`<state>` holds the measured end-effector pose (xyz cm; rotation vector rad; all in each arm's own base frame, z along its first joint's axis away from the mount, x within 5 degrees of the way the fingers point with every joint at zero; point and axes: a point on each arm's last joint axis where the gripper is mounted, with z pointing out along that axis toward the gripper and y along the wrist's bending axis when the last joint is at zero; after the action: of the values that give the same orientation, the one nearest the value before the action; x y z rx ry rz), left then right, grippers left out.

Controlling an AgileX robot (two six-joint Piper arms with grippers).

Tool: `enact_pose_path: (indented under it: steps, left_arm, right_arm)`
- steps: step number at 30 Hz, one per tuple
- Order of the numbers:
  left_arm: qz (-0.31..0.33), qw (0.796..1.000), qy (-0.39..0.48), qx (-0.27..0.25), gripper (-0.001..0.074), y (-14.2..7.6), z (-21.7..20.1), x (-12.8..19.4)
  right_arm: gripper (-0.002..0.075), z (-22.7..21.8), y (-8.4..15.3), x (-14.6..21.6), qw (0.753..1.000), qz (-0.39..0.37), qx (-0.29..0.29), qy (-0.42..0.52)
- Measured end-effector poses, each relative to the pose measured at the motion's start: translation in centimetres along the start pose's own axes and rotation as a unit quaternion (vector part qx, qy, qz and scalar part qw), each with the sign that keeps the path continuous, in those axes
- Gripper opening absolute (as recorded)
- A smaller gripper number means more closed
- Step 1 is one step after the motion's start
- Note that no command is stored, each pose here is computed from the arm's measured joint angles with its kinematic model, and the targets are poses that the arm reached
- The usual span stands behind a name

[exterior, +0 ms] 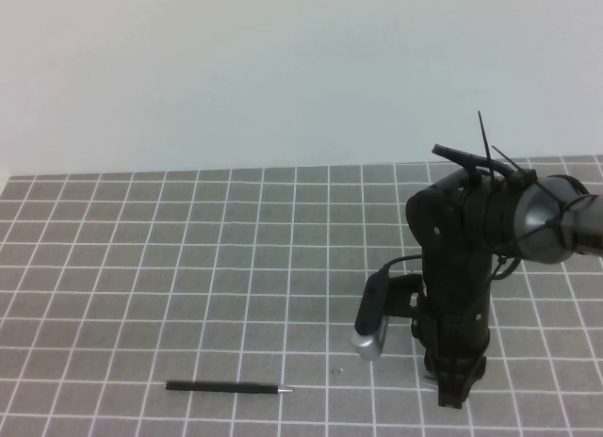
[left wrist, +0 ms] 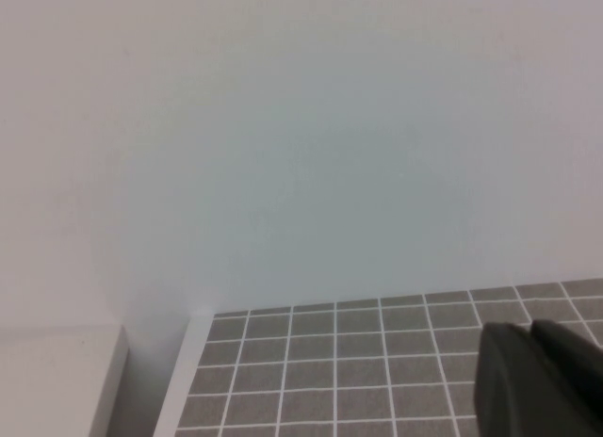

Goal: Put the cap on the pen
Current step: 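Pick up the pen and its cap, cap the pen, and set it down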

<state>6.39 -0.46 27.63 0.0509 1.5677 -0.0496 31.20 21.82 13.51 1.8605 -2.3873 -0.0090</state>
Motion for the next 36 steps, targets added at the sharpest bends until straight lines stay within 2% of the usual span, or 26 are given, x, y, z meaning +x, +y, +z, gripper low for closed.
enact_pose_path:
  steps: [6, 10, 14, 17, 22, 26, 31, 34, 36]
  left_arm:
    - [0.000, 1.000, 0.000, 0.000, 0.0000, 0.0, 0.0, 0.0]
    - [0.000, 1.000, 0.000, 0.000, 0.0000, 0.0, 0.0, 0.0]
    - [-0.002, 1.000, 0.000, 0.000, 0.0000, 0.0, 0.0, 0.0]
    - [-0.009, 1.000, -0.001, 0.003, 0.0000, 0.0, 0.0, -0.1]
    - [0.070, 0.997, 0.020, 0.011, 0.0000, -0.2, -0.4, -1.3]
    - [0.107, 0.990, 0.080, 0.040, 0.0000, -0.6, -0.8, -3.3]
    - [0.131, 0.971, 0.169, 0.107, 0.0000, -1.4, 0.1, -5.1]
    - [0.114, 0.958, 0.223, 0.142, 0.0000, -2.0, 1.5, -5.6]
    - [0.108, 0.941, 0.275, 0.166, 0.0000, -2.2, 2.8, -5.6]
  right_arm:
    - [0.0094, -0.4, -0.2, 0.3, 1.000, -0.008, 0.003, 0.026]
    - [0.0094, -2.3, -0.9, -0.1, 0.999, -0.013, 0.018, 0.031]
    - [0.0093, -5.6, -2.2, -1.5, 0.998, -0.008, 0.061, -0.014]
    - [0.0093, -8.7, -2.9, -2.2, 0.993, 0.023, 0.101, -0.055]
    - [0.0093, -14.1, -2.8, -1.8, 0.981, 0.029, 0.157, -0.111]
    - [0.0093, -16.3, -2.1, -0.9, 0.976, 0.031, 0.175, -0.125]
    - [0.0093, -16.8, -1.9, -0.7, 0.975, 0.034, 0.177, -0.132]
    - [0.0093, -16.6, -1.7, -0.9, 0.976, 0.037, 0.162, -0.140]
    - [0.0093, -16.4, -1.4, -1.1, 0.977, 0.039, 0.145, -0.150]
